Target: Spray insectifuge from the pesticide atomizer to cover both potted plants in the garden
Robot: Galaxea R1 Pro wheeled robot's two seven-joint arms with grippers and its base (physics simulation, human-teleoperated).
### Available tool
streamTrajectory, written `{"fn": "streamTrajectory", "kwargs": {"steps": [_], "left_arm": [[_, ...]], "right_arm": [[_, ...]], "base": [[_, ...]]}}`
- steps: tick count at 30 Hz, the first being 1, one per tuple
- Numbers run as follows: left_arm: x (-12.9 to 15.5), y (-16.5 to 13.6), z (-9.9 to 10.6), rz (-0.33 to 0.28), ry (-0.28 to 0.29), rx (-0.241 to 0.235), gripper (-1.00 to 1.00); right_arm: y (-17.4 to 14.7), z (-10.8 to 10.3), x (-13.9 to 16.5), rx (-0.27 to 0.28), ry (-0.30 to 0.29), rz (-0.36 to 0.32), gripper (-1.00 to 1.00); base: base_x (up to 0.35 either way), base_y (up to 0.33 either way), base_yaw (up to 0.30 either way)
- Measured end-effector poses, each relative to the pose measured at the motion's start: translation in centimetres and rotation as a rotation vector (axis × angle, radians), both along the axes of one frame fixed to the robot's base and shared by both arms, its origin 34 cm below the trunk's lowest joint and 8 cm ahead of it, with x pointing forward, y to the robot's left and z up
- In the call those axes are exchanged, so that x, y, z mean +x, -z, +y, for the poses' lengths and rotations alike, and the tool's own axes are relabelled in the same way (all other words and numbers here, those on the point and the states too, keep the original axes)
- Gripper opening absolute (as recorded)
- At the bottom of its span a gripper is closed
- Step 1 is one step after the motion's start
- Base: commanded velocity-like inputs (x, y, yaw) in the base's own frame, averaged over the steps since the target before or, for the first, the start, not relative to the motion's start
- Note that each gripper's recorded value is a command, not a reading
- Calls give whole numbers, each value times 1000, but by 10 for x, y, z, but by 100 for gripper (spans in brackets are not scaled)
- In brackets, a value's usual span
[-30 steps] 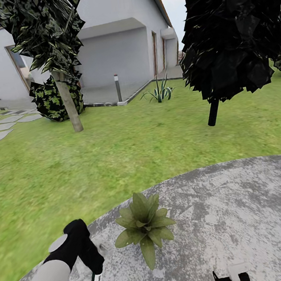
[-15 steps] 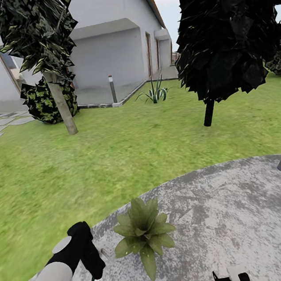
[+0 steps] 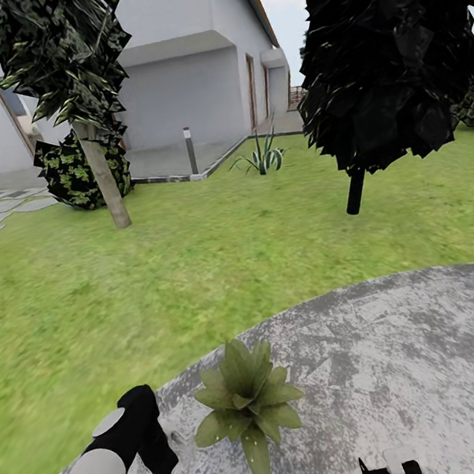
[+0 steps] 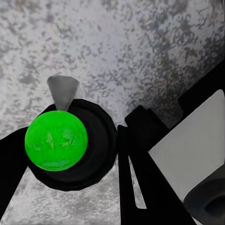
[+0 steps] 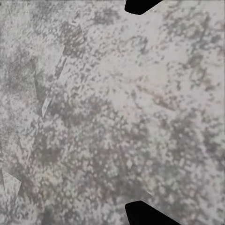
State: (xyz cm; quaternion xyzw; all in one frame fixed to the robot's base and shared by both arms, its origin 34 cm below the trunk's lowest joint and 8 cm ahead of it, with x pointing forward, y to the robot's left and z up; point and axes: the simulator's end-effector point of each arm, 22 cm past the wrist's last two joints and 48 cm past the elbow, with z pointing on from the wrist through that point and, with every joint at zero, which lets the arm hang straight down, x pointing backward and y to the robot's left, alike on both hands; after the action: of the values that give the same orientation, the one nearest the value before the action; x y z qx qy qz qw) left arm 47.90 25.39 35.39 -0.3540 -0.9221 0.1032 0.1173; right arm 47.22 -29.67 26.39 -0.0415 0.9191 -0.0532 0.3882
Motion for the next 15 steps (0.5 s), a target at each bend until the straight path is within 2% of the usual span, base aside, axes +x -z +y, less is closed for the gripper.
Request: {"fn": "streamTrajectory", "kwargs": {"steps": [9, 15], "left_arm": [[9, -4, 0, -19, 10, 9, -100], [10, -4, 9, -21, 13, 24, -100]], "right_arm": [[0, 0, 0, 0, 0, 0, 100], [0, 0, 0, 0, 0, 0, 100]], "base": [[13, 8, 0], [0, 0, 0]]}}
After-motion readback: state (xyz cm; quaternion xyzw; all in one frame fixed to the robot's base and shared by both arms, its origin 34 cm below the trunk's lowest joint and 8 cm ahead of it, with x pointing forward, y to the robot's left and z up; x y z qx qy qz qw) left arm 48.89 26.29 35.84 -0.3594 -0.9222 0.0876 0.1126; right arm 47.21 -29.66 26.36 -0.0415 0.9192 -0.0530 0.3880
